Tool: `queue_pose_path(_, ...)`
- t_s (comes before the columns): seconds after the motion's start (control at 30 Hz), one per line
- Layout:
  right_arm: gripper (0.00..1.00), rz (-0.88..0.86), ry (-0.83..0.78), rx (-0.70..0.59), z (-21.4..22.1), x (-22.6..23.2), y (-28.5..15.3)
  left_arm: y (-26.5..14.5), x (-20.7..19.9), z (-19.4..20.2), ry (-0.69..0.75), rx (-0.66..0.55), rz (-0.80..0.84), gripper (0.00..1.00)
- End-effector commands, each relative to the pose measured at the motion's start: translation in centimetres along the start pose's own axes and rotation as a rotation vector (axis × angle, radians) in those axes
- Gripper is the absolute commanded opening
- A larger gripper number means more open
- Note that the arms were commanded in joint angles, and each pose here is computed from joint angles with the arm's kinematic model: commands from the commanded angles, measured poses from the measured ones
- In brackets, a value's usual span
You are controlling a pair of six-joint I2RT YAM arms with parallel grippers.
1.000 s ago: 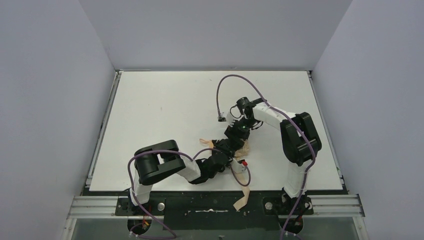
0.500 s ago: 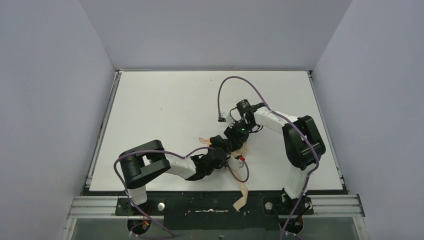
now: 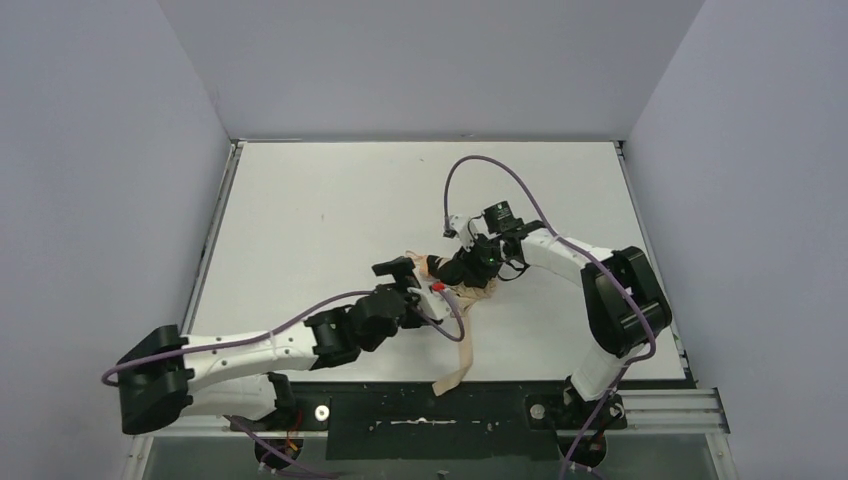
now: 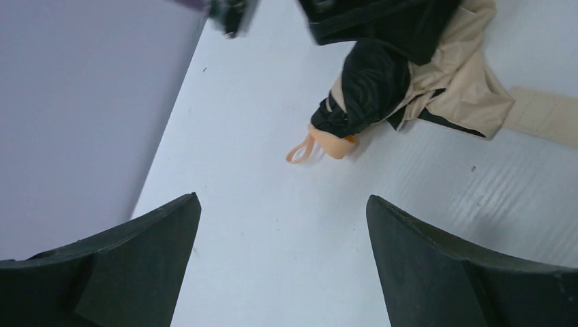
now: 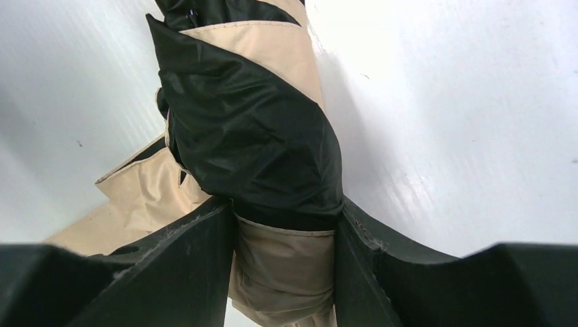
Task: Put away the umbrella
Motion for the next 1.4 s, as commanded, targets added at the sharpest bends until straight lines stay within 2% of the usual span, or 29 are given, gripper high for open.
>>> queue_pose_path(0.0,0.26,0.189,-0.142,0.037,1.1,-1.4,-0.1,-2.8,3.8,0.1,-0.349,-0.028,-0.103,0.90)
queue_pose_path(0.17,0.21,0.210,-0.292,0.067,1.4,-0.1,0.1,-4.0,8.6,0.4,-0.662,-0.145,-0.132,0.92)
queue_pose_path(0.3,0.19,0.250,-0.431,0.050,1.4,1.3,0.4,-3.2,10.7,0.3,-0.738,-0.117,-0.091,0.92)
queue_pose_path(0.5,0.17,0.316,-0.641,-0.002,1.1,3.8,1.0,-0.4,11.4,-0.3,-0.743,-0.069,0.017,0.93)
queue_pose_path(0.6,0.17,0.333,-0.691,-0.002,1.0,4.6,1.3,1.0,10.3,0.0,-0.745,-0.014,0.156,0.92)
queue_pose_path(0.73,0.17,0.324,-0.709,-0.007,0.9,5.2,1.5,2.9,8.9,0.9,-0.750,0.106,0.316,0.87)
queue_pose_path(0.87,0.17,0.314,-0.706,-0.008,0.9,5.4,1.5,3.6,8.1,1.5,-0.811,0.221,0.371,0.77)
queue_pose_path(1.1,0.16,0.318,-0.743,-0.032,0.7,5.7,1.6,4.7,7.6,1.1,-0.774,0.169,0.453,0.78)
queue_pose_path(1.23,0.16,0.302,-0.770,-0.037,0.6,6.1,1.8,6.5,6.8,1.3,-0.705,0.169,0.570,0.84)
queue_pose_path(1.37,0.16,0.318,-0.786,-0.049,0.5,6.3,1.7,8.6,5.4,2.4,-0.714,0.211,0.672,0.88)
Point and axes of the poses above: each gripper's point midway between its finger pads, its own y axis out along the fingers, its own x axis along the line the jaws close on, z = x × y, the point moved 7 cm from there along -y, back along the fingers, and after that the axes turned 14 degrees about -y, right-handed, at the moved point
